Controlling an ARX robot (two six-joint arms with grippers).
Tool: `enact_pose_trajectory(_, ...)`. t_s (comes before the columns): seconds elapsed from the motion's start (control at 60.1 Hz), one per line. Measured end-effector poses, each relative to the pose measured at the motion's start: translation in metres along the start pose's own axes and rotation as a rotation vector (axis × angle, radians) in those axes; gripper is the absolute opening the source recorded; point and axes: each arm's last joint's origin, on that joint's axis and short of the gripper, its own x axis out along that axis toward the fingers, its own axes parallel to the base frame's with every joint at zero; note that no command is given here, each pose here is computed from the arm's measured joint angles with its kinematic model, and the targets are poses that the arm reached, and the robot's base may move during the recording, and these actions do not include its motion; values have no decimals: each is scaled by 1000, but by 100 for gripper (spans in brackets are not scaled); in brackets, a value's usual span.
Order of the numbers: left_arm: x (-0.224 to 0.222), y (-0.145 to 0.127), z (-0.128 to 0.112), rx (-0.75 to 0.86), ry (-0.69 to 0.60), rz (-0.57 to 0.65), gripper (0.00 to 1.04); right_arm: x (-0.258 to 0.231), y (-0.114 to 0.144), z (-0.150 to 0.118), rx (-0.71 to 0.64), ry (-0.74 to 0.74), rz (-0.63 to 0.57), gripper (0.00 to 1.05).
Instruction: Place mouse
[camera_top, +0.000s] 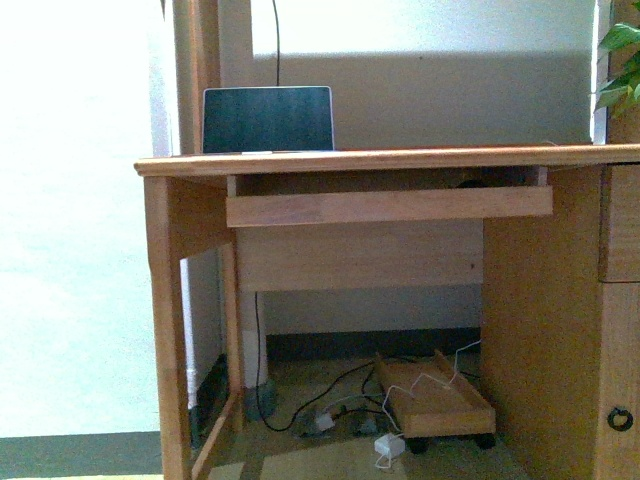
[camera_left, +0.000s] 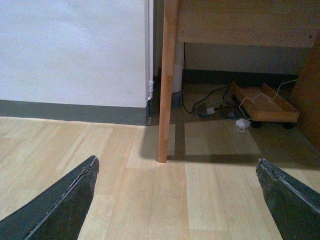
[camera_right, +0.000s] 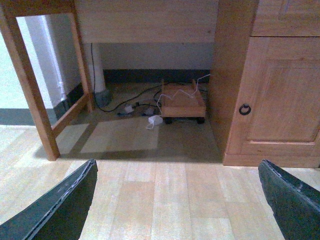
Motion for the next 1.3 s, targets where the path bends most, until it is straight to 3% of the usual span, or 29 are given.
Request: enact_pose_trajectory(1.298,0,0,0,0,0,0,97,0,0,0,0,0,0,97)
